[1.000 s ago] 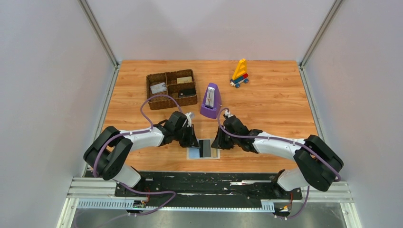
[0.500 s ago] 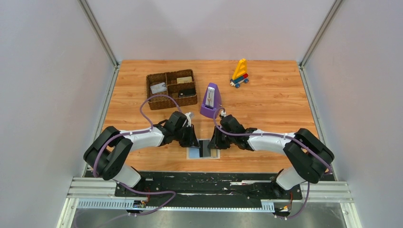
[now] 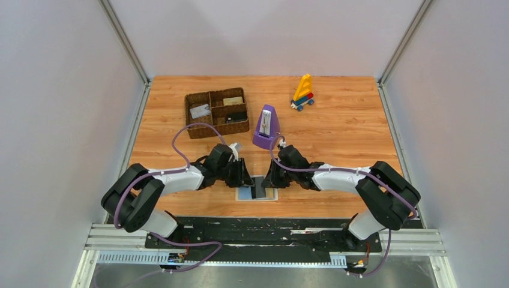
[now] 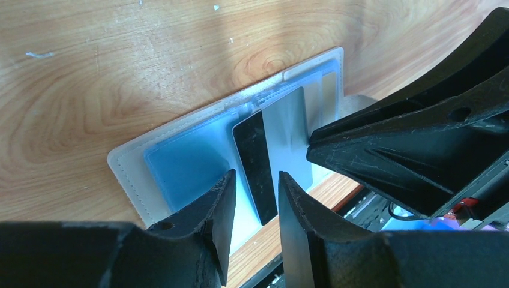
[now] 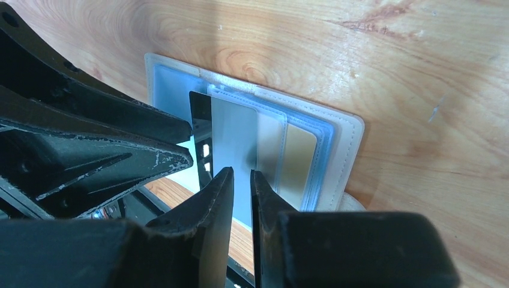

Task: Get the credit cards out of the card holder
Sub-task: Remove the credit card from the card holder, then place the credit card in the storage box.

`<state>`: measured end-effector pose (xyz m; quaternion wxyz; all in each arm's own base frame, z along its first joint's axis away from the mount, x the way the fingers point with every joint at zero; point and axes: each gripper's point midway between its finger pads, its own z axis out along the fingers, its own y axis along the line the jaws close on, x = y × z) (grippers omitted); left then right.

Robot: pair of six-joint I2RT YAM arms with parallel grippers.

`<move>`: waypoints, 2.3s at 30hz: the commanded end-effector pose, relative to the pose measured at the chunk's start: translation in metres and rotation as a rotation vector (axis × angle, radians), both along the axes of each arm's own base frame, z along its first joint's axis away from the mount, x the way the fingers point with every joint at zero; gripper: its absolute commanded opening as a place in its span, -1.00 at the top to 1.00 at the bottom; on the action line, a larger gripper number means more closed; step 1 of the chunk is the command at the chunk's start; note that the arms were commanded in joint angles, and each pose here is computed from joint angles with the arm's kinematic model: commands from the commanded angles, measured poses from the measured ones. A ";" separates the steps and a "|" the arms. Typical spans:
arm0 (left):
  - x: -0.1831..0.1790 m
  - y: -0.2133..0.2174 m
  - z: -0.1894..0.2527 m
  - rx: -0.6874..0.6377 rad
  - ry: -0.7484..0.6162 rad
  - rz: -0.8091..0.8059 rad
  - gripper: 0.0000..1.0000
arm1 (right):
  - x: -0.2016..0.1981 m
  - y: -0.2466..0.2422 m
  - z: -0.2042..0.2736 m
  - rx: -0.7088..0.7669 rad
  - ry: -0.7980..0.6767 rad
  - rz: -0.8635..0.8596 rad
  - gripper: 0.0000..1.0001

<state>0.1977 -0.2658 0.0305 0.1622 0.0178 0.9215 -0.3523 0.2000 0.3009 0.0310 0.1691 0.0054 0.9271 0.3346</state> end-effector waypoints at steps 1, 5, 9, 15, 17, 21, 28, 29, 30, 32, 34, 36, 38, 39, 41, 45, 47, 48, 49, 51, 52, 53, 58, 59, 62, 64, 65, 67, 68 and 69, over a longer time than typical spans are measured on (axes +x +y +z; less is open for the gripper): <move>-0.001 -0.009 0.002 -0.067 0.009 0.027 0.19 | -0.003 -0.010 -0.016 -0.044 0.020 -0.026 0.63; -0.004 -0.012 -0.001 -0.094 0.048 0.041 0.19 | -0.002 -0.010 -0.016 -0.044 0.017 -0.026 0.63; -0.006 -0.014 0.000 -0.132 0.077 0.081 0.21 | -0.003 -0.010 -0.015 -0.043 0.016 -0.025 0.64; -0.004 -0.023 0.019 -0.241 0.070 0.107 0.29 | -0.004 -0.012 -0.017 -0.048 0.019 -0.023 0.69; -0.002 -0.026 0.026 -0.280 0.058 0.108 0.31 | -0.004 -0.012 -0.017 -0.047 0.020 -0.024 0.70; -0.002 -0.030 0.034 -0.327 0.044 0.102 0.39 | -0.004 -0.012 -0.017 -0.048 0.020 -0.025 0.70; 0.000 -0.031 0.048 -0.380 0.015 0.115 0.61 | -0.005 -0.013 -0.018 -0.050 0.022 -0.023 0.71; 0.000 -0.031 0.052 -0.390 0.006 0.115 0.64 | -0.005 -0.013 -0.018 -0.050 0.022 -0.023 0.71; 0.000 -0.031 0.054 -0.398 0.002 0.119 0.70 | -0.005 -0.014 -0.019 -0.052 0.024 -0.024 0.71; 0.001 -0.031 0.059 -0.412 -0.010 0.121 0.78 | -0.005 -0.013 -0.019 -0.050 0.025 -0.024 0.71; 0.001 -0.031 0.062 -0.422 -0.021 0.116 0.86 | -0.005 -0.013 -0.019 -0.050 0.024 -0.024 0.71; 0.000 -0.032 0.063 -0.427 -0.019 0.110 0.97 | -0.005 -0.013 -0.019 -0.048 0.025 -0.024 0.71; -0.001 -0.032 0.061 -0.428 -0.011 0.107 1.00 | -0.006 -0.013 -0.019 -0.046 0.025 -0.025 0.71; -0.001 -0.032 0.060 -0.431 -0.011 0.108 1.00 | -0.006 -0.013 -0.019 -0.046 0.024 -0.025 0.71; -0.002 -0.030 0.056 -0.421 0.001 0.119 1.00 | -0.005 -0.014 -0.019 -0.049 0.021 -0.027 0.71; -0.002 -0.019 0.045 -0.361 0.014 0.151 1.00 | -0.005 -0.017 -0.020 -0.052 0.022 -0.032 0.71; -0.001 -0.011 0.039 -0.320 0.015 0.170 1.00 | -0.004 -0.018 -0.020 -0.052 0.021 -0.035 0.71; 0.003 -0.007 0.042 -0.308 -0.010 0.178 1.00 | -0.004 -0.019 -0.020 -0.052 0.019 -0.036 0.71; 0.001 0.000 0.034 -0.265 -0.001 0.179 1.00 | -0.004 -0.019 -0.019 -0.051 0.017 -0.037 0.70; 0.007 0.009 0.035 -0.206 -0.029 0.194 1.00 | -0.002 -0.020 -0.018 -0.051 0.011 -0.040 0.70; 0.008 0.013 0.038 -0.194 -0.044 0.199 1.00 | -0.002 -0.020 -0.017 -0.049 0.006 -0.040 0.70; 0.008 0.018 0.036 -0.161 -0.046 0.199 1.00 | -0.001 -0.021 -0.016 -0.050 0.004 -0.040 0.70; 0.011 0.028 0.042 -0.133 -0.060 0.216 1.00 | 0.003 -0.020 -0.011 -0.048 -0.013 -0.034 0.69; 0.012 0.028 0.045 -0.132 -0.069 0.214 1.00 | 0.005 -0.019 -0.008 -0.050 -0.023 -0.028 0.69; 0.011 0.030 0.048 -0.111 -0.072 0.206 1.00 | 0.010 -0.014 0.006 -0.039 -0.066 0.004 0.67; 0.010 0.034 0.051 -0.084 -0.078 0.204 1.00 | 0.013 -0.012 0.019 -0.036 -0.103 0.035 0.64; 0.013 0.035 0.058 -0.083 -0.104 0.202 1.00 | 0.015 -0.010 0.026 -0.032 -0.125 0.051 0.62; 0.014 0.037 0.065 -0.070 -0.125 0.191 1.00 | 0.018 -0.005 0.042 -0.010 -0.180 0.091 0.57; 0.013 0.038 0.066 -0.060 -0.133 0.179 1.00 | 0.019 -0.003 0.050 0.004 -0.211 0.118 0.53; 0.014 0.036 0.073 -0.072 -0.149 0.167 1.00 | 0.020 0.000 0.058 0.016 -0.240 0.143 0.50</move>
